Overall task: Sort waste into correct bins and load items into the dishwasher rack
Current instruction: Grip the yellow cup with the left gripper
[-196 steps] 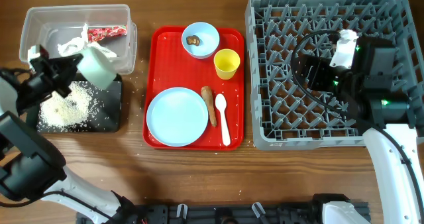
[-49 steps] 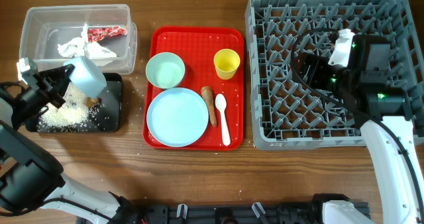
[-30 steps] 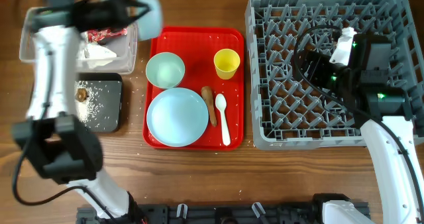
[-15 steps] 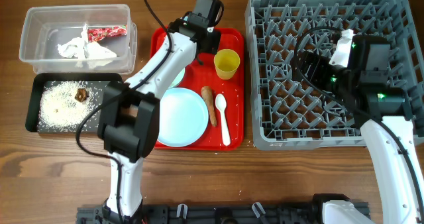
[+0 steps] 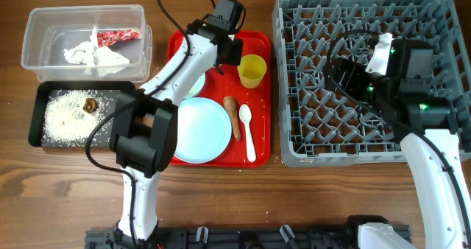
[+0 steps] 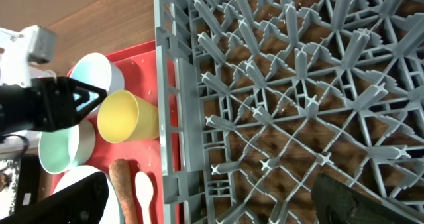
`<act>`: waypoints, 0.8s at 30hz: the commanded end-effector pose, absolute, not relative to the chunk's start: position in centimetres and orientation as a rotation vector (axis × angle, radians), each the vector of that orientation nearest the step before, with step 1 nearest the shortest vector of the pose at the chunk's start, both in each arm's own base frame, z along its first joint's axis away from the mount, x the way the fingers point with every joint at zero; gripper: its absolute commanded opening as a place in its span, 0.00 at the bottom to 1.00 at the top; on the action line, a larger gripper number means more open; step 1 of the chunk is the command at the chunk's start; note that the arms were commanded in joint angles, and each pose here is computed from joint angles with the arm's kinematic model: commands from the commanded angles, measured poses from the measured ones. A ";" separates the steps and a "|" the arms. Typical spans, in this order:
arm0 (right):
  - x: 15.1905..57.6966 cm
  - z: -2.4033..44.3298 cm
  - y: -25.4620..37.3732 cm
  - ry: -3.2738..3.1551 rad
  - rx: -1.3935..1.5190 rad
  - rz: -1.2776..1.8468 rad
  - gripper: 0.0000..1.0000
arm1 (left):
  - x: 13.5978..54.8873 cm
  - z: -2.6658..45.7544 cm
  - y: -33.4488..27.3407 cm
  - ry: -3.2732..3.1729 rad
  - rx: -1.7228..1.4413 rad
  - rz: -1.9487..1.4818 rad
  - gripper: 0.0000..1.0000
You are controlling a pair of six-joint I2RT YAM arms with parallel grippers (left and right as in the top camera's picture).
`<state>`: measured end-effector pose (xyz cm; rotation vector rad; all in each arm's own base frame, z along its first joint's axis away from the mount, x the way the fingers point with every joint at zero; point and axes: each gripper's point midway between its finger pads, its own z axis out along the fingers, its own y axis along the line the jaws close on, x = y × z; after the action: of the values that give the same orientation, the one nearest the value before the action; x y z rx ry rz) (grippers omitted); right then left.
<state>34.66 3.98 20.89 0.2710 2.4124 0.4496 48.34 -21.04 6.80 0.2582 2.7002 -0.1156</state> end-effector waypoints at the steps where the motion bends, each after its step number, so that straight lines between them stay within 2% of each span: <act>1: 35.0 21.2 3.7 2.406 0.284 0.435 1.00 | 49.0 13.3 -21.4 2.628 0.121 -0.399 0.47; 12: 35.0 21.2 3.7 2.405 0.285 0.435 1.00 | 46.7 14.1 -23.8 2.691 0.139 -0.800 0.57; 15: 35.1 21.2 3.7 2.402 0.284 0.435 1.00 | 45.3 13.1 -24.6 2.737 0.212 -0.774 0.56; 22: 35.1 21.2 3.7 2.402 0.283 0.435 1.00 | 43.9 8.3 -23.1 2.831 0.217 -0.360 0.54; 24: 35.1 21.2 3.7 2.402 0.284 0.435 1.00 | 43.4 7.7 -23.2 2.844 0.225 -0.356 0.47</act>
<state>34.68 3.95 20.89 0.2716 2.4116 0.4473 43.71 -24.48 9.61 0.2190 2.8187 -0.4871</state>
